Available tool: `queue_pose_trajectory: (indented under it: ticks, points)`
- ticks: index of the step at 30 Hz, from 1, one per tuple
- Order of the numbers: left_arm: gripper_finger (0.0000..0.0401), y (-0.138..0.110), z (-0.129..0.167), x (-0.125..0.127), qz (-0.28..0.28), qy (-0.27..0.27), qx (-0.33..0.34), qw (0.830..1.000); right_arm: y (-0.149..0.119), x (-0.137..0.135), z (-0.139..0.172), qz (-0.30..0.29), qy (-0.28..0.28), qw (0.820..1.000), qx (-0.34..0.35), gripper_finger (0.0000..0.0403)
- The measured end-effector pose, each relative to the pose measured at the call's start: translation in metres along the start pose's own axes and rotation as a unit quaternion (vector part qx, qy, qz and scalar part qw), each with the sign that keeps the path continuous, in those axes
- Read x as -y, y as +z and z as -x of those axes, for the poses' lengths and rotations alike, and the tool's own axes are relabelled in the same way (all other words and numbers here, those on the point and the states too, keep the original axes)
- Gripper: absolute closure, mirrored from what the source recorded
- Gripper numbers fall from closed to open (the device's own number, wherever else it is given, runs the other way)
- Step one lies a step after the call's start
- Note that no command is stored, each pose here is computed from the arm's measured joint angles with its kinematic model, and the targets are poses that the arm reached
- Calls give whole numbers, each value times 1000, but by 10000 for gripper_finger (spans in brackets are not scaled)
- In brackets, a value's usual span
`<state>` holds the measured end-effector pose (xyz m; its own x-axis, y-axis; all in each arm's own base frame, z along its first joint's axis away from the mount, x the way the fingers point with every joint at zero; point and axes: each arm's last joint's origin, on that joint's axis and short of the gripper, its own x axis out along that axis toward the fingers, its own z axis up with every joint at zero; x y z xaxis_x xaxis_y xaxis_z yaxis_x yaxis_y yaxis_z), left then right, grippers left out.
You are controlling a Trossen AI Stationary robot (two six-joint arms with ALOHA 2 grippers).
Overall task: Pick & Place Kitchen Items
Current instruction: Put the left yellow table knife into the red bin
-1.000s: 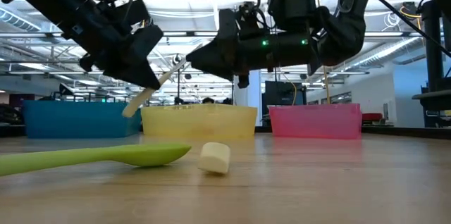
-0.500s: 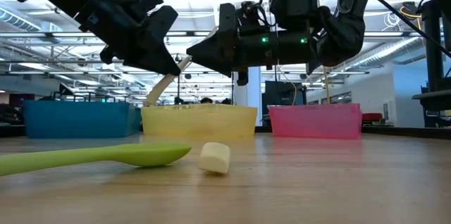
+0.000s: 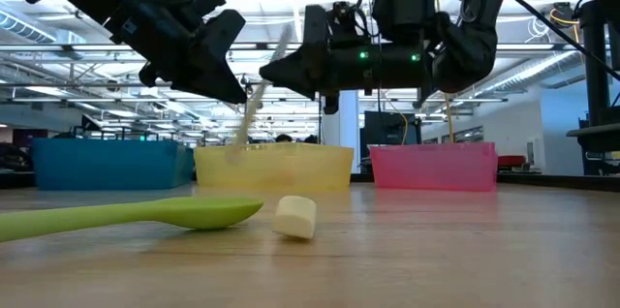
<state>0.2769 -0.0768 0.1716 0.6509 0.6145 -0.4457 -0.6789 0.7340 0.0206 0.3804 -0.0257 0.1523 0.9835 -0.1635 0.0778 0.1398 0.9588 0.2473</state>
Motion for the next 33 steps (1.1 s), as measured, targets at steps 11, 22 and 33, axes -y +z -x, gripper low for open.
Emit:
queue_pose_trajectory:
  ticks: [11,22,33]
  points:
    - [345,-1,0,0,-2,-4,-5,1000,0,7,-1,17,3,1000,-11,400]
    - [344,-3,0,-1,-8,-12,-22,1000,29,2,31,68,2,997,-20,401]
    - [343,-4,0,0,2,-21,-34,999,49,19,139,74,-206,974,50,401]
